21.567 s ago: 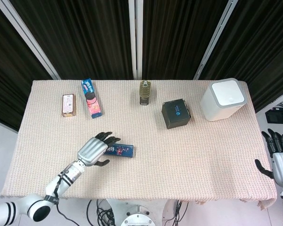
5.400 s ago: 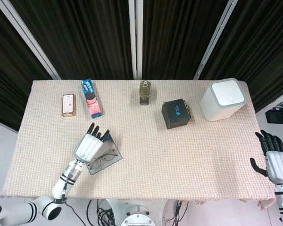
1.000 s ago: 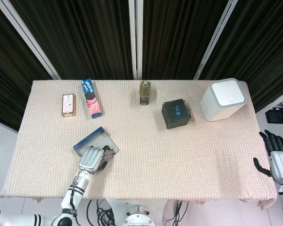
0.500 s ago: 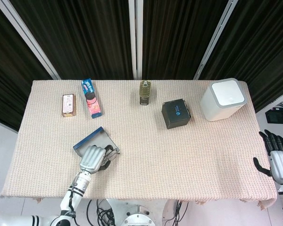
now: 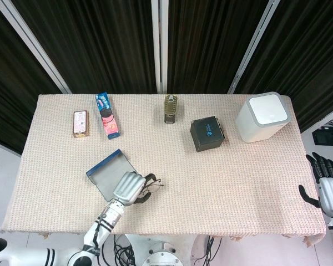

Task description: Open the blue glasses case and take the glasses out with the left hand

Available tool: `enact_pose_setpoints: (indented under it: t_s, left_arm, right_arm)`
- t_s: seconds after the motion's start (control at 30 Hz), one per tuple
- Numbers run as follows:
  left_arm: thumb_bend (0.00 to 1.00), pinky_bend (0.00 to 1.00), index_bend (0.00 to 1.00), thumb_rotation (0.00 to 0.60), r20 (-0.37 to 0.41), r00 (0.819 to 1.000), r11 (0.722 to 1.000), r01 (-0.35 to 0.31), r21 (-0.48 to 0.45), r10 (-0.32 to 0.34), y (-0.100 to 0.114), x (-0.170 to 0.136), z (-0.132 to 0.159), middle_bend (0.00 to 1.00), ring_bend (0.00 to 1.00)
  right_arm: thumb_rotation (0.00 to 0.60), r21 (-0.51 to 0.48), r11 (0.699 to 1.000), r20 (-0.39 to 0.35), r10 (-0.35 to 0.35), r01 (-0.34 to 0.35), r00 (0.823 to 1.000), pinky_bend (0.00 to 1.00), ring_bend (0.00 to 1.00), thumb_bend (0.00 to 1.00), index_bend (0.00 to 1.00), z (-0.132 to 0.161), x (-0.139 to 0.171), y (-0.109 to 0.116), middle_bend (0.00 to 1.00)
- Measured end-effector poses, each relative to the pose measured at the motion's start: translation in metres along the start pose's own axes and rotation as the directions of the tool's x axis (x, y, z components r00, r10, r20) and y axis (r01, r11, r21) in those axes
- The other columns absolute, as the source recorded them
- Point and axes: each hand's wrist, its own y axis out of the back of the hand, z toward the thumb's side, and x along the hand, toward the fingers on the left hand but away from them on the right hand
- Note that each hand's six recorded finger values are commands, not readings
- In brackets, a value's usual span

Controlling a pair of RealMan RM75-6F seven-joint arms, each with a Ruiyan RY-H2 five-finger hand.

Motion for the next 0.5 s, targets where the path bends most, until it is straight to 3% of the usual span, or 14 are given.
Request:
enact_pose_setpoints:
  t_s: [0.5]
  left_arm:
    - [0.34,0.55,0.39,0.6,0.09,0.994,0.998,0.064,-0.019,-0.063,-0.037,0.043,0.032,0.76,0.61]
  right_arm:
    - [0.6,-0.011,1.0,0.033,-0.006,0.007,0.999,0.0,0.0,0.32,0.0,-0.013,0.001,0.002,0.0]
